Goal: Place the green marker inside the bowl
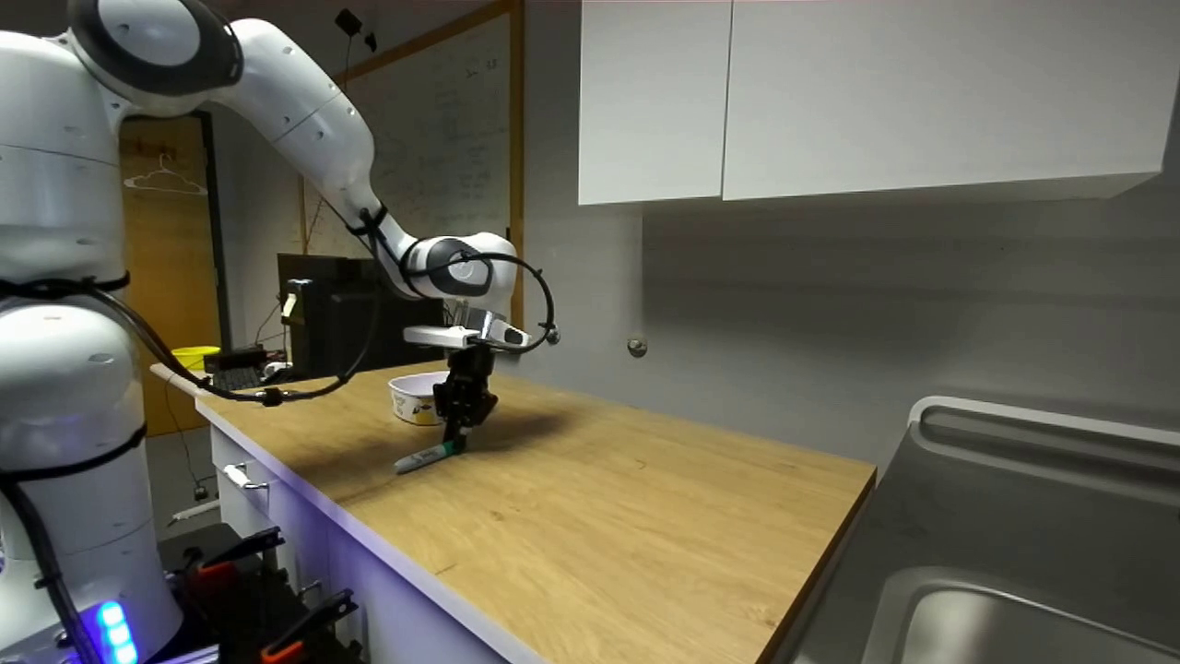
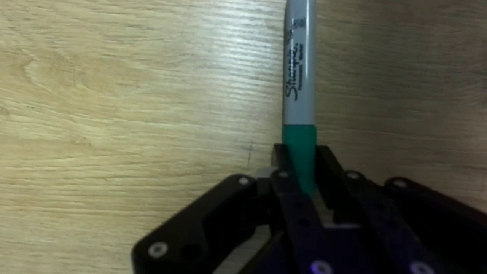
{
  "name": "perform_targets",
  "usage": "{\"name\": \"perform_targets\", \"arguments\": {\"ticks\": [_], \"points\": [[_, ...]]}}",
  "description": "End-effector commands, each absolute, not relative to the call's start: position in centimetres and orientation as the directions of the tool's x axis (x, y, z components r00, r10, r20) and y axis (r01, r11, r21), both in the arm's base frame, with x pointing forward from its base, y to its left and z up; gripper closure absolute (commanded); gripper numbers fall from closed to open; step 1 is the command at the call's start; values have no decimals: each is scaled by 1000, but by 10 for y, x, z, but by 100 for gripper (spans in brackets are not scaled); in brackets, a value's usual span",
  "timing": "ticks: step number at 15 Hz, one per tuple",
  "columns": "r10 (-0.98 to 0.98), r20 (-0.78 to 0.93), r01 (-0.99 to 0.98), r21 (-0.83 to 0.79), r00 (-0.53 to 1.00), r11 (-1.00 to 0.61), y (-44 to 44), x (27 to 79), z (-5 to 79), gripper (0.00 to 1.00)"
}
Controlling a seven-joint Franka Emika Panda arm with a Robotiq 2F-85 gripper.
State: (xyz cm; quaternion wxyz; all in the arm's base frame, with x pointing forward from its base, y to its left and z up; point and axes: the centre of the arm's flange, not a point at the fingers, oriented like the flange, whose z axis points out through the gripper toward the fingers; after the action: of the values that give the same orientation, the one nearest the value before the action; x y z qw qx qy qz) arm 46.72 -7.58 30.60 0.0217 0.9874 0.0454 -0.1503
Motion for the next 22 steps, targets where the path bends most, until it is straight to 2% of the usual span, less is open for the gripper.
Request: {"name": "perform_targets", "arguments": {"ticks": [1, 9, 13, 22], "points": [[79, -295, 87, 16, 952, -996, -71, 465, 320, 90], [106, -177, 115, 40, 978, -993, -27, 440, 419, 90], [150, -110, 157, 60, 982, -986, 13, 448, 460, 90], [264, -116, 278, 130, 957, -952, 135, 488, 457, 90]]}}
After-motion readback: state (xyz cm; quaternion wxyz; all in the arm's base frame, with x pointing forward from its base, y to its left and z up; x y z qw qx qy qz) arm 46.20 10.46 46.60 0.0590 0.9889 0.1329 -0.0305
